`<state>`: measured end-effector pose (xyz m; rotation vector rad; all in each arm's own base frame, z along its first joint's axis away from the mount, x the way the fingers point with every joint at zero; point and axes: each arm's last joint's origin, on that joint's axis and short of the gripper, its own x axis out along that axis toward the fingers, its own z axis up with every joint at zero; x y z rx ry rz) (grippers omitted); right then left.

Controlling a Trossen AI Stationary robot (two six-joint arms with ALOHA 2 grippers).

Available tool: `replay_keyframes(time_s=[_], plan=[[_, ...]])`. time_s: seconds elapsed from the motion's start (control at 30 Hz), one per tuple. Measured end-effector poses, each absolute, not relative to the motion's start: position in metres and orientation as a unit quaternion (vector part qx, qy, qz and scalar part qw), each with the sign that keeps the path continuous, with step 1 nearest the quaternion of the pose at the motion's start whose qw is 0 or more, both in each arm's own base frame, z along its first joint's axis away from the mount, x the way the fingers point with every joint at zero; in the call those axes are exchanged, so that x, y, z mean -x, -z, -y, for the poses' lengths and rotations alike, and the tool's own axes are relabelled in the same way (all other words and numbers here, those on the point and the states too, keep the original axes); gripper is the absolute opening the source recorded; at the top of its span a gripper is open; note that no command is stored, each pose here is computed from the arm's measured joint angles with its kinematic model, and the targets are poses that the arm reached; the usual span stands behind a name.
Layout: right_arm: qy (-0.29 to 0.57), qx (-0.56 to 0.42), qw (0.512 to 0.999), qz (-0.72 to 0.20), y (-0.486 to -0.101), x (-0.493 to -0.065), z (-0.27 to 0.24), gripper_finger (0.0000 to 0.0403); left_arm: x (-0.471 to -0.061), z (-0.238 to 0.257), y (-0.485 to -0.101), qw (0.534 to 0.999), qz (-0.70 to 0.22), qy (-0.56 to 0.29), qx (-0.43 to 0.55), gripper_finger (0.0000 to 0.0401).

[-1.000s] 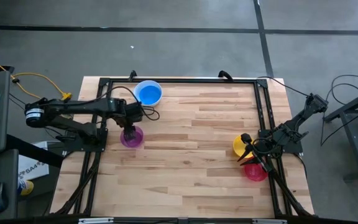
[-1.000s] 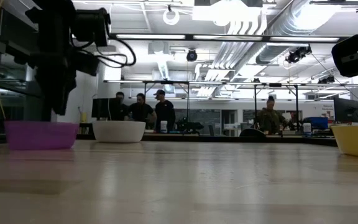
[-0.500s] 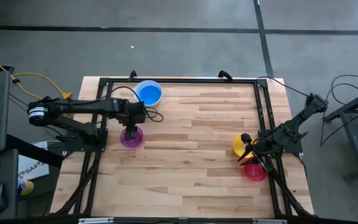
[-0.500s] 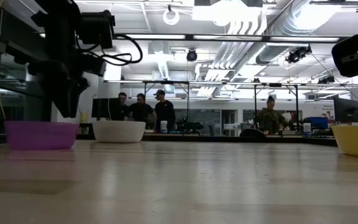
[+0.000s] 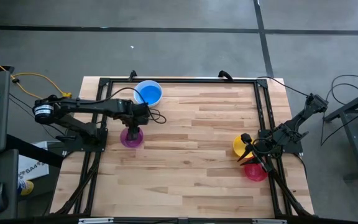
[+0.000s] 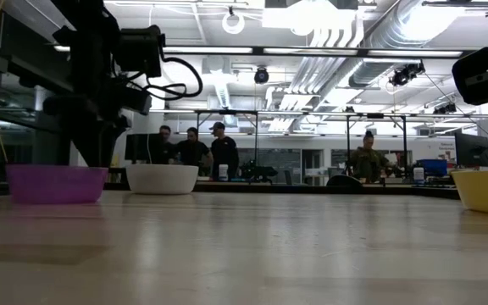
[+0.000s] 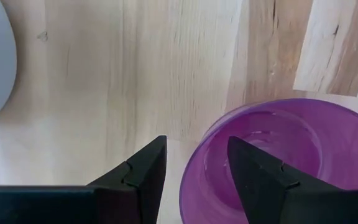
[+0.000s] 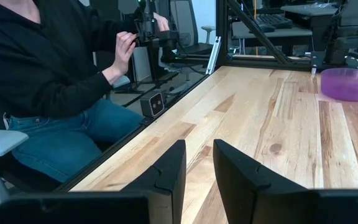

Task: Nest bowls inside each other
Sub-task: Stack the violet bowl on top of the blue bowl

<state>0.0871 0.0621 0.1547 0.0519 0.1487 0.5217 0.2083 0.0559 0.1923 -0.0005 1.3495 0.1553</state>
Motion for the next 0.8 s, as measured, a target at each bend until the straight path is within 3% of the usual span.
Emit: replay_keyframes(time_s=[0.8], plan=[[-0.258, -0.026, 0.963, -0.073, -0.155, -0.087, -0.062, 0.0075, -0.213, -0.056, -0.181, 0.763, -0.644, -0.048, 0.018, 0.0168]])
